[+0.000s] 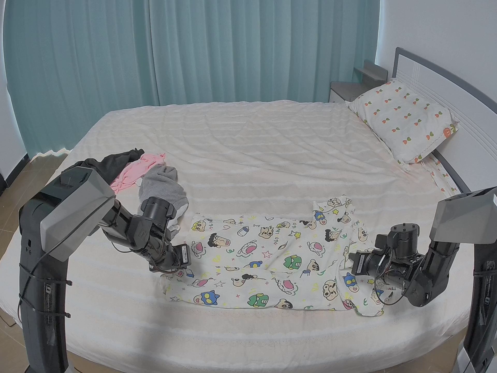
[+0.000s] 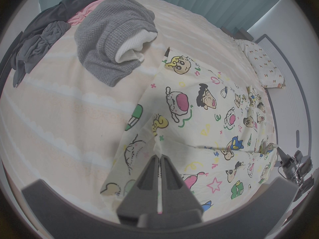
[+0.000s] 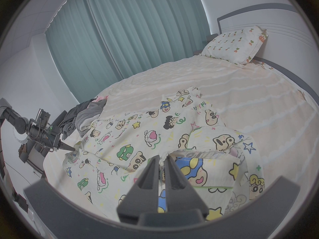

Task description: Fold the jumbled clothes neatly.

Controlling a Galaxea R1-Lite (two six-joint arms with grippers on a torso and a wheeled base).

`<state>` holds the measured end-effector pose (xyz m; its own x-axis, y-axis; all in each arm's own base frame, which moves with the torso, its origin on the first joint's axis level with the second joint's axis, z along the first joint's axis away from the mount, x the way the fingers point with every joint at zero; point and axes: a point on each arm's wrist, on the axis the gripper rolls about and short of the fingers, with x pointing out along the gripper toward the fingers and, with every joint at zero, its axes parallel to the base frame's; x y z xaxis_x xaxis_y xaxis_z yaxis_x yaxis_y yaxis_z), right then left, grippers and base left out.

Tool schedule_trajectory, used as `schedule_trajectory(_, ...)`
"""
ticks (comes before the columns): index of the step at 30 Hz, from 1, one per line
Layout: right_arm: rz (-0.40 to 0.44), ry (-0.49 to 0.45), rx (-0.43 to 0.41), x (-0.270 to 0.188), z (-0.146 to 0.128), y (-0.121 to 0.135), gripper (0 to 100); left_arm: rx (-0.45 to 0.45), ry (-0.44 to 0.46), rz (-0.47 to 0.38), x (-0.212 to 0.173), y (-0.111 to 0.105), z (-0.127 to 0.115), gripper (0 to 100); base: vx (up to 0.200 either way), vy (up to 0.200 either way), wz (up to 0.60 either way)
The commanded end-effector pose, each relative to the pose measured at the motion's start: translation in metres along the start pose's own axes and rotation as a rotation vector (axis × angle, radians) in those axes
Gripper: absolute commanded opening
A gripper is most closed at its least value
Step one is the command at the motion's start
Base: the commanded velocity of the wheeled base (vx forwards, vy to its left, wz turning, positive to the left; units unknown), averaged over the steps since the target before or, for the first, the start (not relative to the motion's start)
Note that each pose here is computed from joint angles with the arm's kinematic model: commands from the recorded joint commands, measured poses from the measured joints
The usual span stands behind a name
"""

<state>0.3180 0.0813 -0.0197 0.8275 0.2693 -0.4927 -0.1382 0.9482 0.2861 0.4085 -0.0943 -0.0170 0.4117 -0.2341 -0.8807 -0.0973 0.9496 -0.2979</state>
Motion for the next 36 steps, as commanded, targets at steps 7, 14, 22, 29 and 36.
schedule_trajectory(7, 0.005, 0.051, -0.013, 0.013, -0.002, 0.002, 100, -0.027, -0.004, 0.000, 0.005, -0.001, 0.002, 100, 0.000, 0.000, 0.00)
schedule_trajectory(14, 0.009, 0.007, -0.001, 0.007, 0.010, 0.002, 100, -0.109, -0.025, -0.015, -0.008, 0.005, 0.009, 100, 0.000, 0.000, 0.00)
schedule_trajectory(22, -0.057, 0.002, 0.101, -0.022, 0.016, -0.021, 100, -0.271, 0.005, -0.188, -0.053, 0.026, 0.016, 100, 0.000, 0.000, 0.00)
schedule_trajectory(29, -0.028, 0.110, 0.197, -0.031, -0.004, -0.036, 100, -0.361, 0.076, -0.315, -0.088, 0.038, -0.023, 100, 0.000, 0.000, 0.00)
schedule_trajectory(36, -0.036, 0.150, 0.224, -0.019, -0.014, -0.051, 100, -0.350, -0.050, -0.452, -0.097, 0.045, -0.072, 100, 0.000, 0.000, 0.00)
